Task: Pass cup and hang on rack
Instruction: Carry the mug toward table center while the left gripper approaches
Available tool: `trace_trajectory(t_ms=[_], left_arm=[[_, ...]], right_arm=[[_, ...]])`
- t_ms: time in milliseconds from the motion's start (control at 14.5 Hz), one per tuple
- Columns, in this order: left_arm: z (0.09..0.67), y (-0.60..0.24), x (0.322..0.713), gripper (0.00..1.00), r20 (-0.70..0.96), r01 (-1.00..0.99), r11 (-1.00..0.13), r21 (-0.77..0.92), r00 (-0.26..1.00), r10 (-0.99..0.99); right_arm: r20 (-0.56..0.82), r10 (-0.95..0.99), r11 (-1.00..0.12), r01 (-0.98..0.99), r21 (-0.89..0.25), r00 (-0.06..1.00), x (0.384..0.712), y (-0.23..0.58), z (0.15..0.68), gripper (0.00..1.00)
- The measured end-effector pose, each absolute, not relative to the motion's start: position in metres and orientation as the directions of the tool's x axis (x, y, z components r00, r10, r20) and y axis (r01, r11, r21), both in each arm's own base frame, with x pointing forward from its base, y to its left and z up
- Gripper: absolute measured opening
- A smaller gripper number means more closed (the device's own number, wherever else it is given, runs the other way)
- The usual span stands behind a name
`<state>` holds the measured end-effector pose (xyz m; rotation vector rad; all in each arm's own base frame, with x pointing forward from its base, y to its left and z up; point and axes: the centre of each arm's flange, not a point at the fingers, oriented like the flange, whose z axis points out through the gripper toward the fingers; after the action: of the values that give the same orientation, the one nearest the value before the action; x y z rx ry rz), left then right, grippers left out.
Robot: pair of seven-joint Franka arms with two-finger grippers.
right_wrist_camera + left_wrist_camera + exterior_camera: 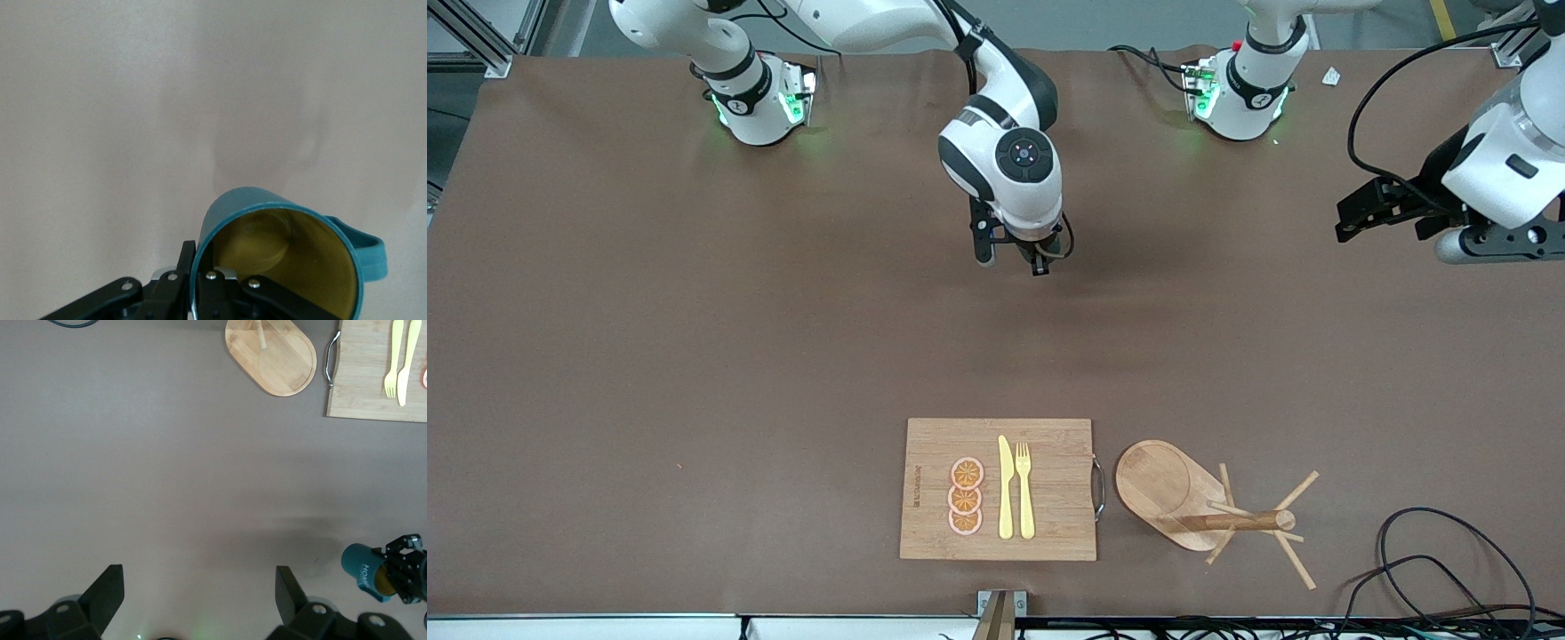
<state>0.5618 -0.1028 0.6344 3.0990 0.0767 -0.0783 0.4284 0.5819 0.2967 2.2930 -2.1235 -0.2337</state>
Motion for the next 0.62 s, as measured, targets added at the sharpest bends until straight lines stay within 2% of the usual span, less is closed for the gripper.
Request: trace_trajectory(t_ms=[277,623], left_arm=[[0.633,-0.130,0.563,1.00,-0.040,0.066,-0.997,0.046,0.997,0.064],[0.626,-0.162,0.558,1.00,-0.058,0.124,-0.991,0.041,0.991,0.121]], right_arm=[[-0.084,-0.996,-0.017,-0.993,0.117,0.008,0.430,0.589,0.278,0.04],[-0.104,-0.995,-0.008,-0.996,0.094,-0.002,0.442,0.602,0.277,0.04]])
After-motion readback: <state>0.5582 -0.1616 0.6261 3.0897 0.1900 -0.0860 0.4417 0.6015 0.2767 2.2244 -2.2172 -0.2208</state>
